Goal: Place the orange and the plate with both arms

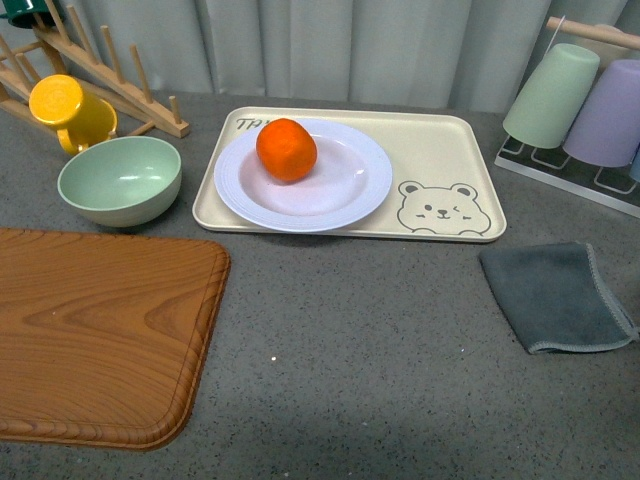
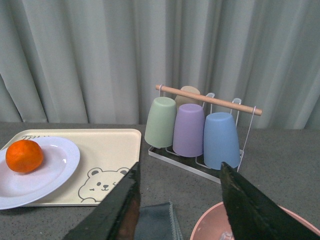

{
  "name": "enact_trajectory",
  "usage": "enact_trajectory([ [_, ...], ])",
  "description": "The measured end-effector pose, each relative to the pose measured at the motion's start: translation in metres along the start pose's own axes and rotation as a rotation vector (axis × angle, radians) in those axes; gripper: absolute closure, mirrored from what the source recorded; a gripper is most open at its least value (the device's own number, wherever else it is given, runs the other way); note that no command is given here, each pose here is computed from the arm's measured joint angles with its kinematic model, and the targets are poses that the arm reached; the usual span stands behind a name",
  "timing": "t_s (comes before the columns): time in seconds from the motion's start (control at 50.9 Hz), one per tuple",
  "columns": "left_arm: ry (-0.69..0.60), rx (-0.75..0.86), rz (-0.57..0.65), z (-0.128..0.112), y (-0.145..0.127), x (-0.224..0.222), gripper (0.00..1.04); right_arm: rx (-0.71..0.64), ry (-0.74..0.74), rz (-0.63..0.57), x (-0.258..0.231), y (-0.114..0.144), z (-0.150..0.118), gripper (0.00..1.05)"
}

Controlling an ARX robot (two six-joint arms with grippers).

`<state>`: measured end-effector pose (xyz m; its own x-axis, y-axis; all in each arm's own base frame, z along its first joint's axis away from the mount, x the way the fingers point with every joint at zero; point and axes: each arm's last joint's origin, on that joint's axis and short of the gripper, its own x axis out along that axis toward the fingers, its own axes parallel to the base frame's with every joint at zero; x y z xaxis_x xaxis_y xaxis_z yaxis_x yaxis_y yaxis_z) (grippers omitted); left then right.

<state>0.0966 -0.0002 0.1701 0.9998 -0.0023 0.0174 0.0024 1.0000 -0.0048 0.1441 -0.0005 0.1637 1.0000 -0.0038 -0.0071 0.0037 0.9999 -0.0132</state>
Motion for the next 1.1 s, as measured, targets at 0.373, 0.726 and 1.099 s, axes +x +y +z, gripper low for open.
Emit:
enact_trajectory([
  [0.373,0.0,0.0,0.0,0.0,0.0,0.0,0.06,0.003,-0.009,0.001,-0.017,0.0,0.003,1.04],
  [0.726,0.0,0.0,0.0,0.0,0.0,0.0,0.06,0.003,-0.015,0.001,-0.027,0.0,0.005,1.04],
  [1.099,0.0,0.0,0.0,0.0,0.0,0.0,0.06,0.003,-0.016,0.002,-0.034,0.0,0.004,1.04],
])
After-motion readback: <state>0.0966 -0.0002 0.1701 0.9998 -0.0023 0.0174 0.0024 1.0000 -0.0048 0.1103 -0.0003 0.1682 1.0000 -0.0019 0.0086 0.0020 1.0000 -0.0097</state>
